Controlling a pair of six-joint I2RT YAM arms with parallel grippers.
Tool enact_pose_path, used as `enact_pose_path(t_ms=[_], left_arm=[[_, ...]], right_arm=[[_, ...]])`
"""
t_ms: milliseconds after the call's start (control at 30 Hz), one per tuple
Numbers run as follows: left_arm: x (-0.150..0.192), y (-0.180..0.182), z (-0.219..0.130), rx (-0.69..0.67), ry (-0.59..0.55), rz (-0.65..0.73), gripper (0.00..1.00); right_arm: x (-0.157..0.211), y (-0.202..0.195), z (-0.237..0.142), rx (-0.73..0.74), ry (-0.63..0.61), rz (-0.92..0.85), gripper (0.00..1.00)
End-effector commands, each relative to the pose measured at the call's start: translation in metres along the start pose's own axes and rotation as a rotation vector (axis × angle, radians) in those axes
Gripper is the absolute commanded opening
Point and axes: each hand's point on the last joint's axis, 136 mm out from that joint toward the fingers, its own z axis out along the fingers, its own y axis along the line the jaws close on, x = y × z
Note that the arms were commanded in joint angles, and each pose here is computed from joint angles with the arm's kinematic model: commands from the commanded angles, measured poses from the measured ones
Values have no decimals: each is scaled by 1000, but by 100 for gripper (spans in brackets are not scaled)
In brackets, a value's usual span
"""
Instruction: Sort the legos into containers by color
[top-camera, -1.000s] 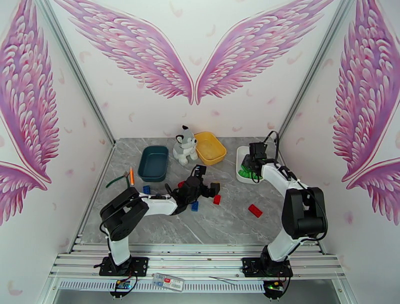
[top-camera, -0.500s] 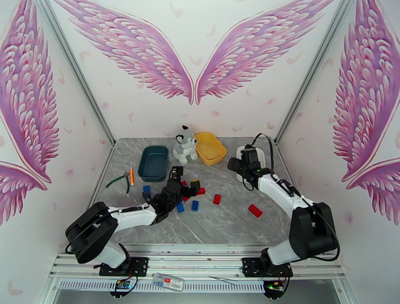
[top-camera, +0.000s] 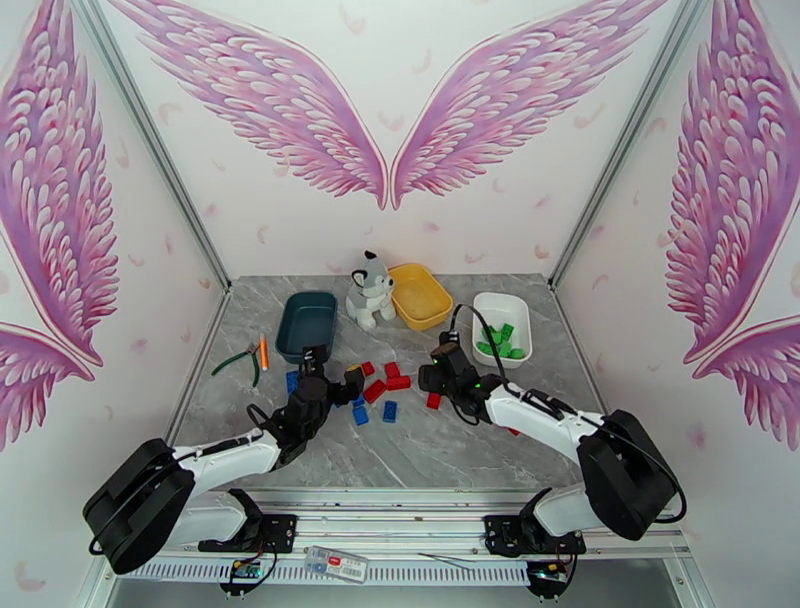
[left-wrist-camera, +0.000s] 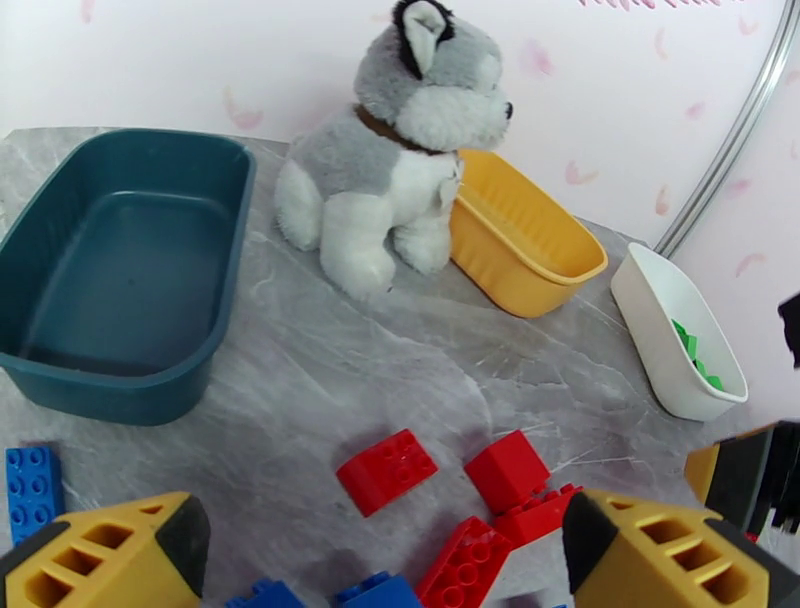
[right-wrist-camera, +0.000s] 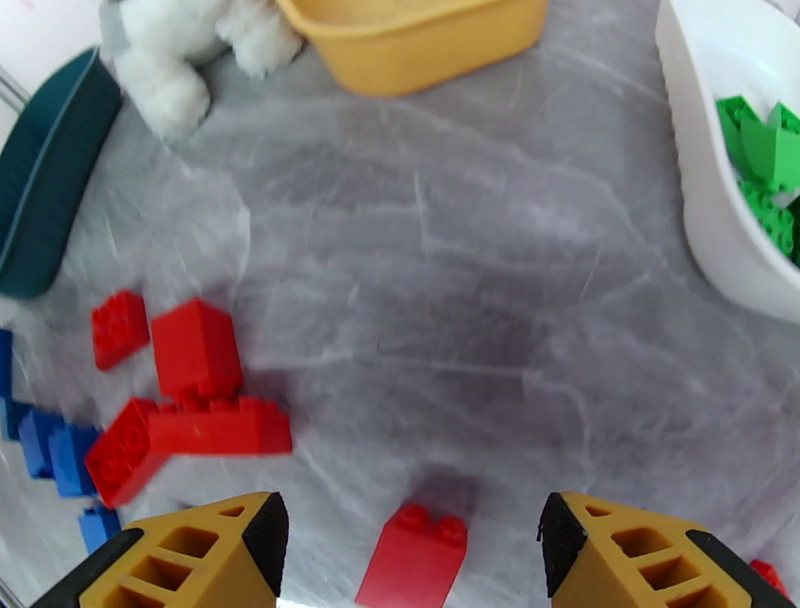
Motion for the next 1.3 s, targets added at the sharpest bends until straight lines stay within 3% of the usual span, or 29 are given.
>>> enact_pose_path(t_ms=[0,233,533,867,1067,1267], left_arm=[[3,9,-8,-16,3,-14,99],[13,13,-7,-19,21,-23,99],[17,10,-2,-10,35,-28,99],[17,5,1,11,43,-36,99],[17,-6,8,41,63,-36,99],[7,-19,19,96,74,-66,99]], right_arm=[[9,-7,-1,75,-38,5,72],[38,-5,13,101,1,-16,71],[53,2,35,107,47,-34,57],[47,1,34,127,24,-41,53],[42,6,35,120,20,-47,38],[26,16,23,71,-14,-35,30]])
